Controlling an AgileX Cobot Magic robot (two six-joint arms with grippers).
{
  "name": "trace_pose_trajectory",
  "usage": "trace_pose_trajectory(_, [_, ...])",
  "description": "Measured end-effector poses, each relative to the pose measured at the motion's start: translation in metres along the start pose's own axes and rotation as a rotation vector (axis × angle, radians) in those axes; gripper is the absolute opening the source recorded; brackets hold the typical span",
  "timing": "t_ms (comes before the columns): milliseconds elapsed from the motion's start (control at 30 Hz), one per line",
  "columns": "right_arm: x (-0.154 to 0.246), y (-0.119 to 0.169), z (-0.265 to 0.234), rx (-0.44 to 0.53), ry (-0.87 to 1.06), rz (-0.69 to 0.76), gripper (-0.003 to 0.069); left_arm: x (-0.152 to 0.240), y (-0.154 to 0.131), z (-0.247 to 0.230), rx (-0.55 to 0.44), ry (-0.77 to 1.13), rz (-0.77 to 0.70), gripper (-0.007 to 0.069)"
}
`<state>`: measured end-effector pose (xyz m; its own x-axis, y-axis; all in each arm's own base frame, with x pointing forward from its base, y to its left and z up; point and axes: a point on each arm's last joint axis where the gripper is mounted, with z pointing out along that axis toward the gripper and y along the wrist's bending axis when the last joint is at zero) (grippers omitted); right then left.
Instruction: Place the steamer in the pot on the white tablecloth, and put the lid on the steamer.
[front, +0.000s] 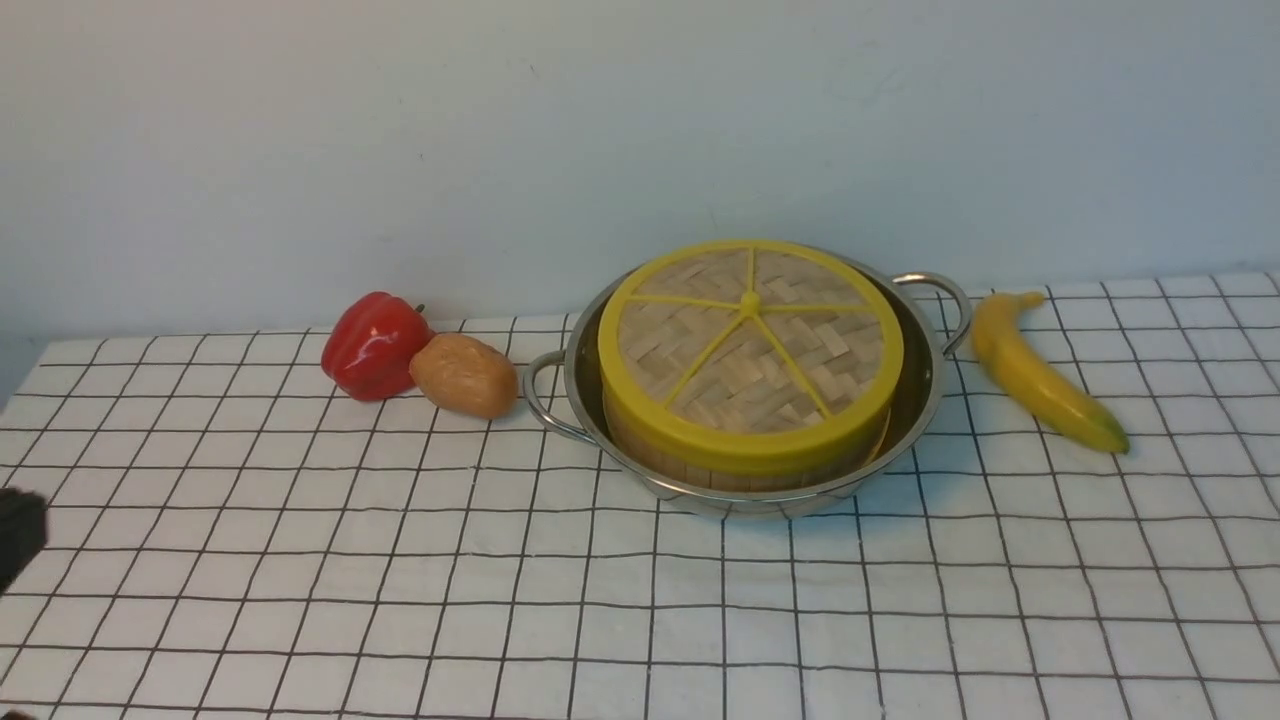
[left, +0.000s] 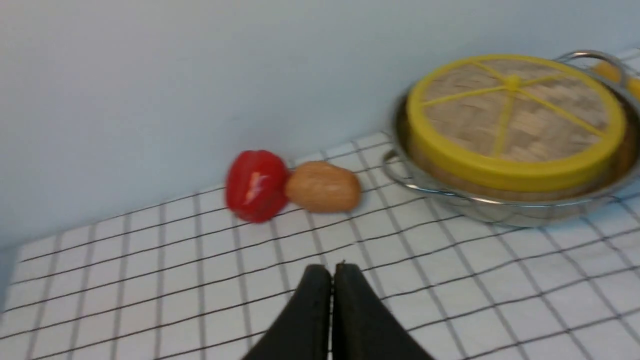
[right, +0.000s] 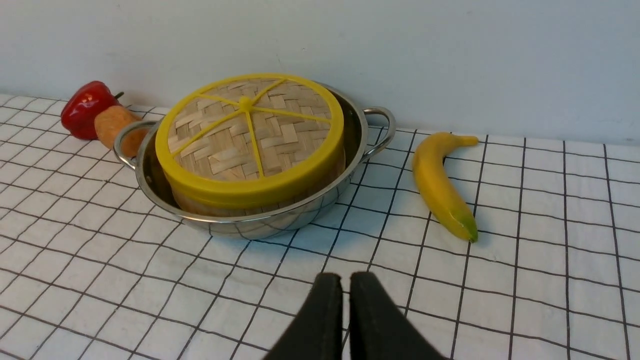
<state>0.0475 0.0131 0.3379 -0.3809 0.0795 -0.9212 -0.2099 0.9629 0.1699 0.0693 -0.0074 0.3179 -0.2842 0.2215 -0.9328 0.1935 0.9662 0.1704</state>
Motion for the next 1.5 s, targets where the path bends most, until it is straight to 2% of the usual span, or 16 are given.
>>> trace_pose_trajectory(100, [0.000,0.000,0.000,0.000,0.000,0.000,0.0060,0.039,0.000,0.002,-0.115,-0.045,0.000,0.0008])
trace_pose_trajectory(200, [0.000,0.000,0.000,0.000,0.000,0.000,0.0072,0.070,-0.003,0.008,-0.174,-0.089,0.003,0.0012])
trace_pose_trajectory(433, [0.000,0.001,0.000,-0.013,0.003,0.013,0.0101,0.128,-0.012,0.026,-0.204,-0.076,-0.002,0.0022])
trace_pose_trajectory(1167, [0.000,0.002,0.000,-0.017,0.003,0.015,0.0204,0.130,-0.013,0.027,-0.196,-0.088,-0.009,0.0022])
trace_pose_trajectory(1300, [0.000,-0.003,-0.005,0.044,-0.032,-0.075,0.0221,0.130,-0.013,0.027,-0.196,-0.088,-0.009,0.0022])
trace_pose_trajectory(1500, [0.000,-0.012,-0.014,0.239,-0.116,-0.074,0.0237,0.130,-0.013,0.027,-0.196,-0.087,-0.008,0.0022])
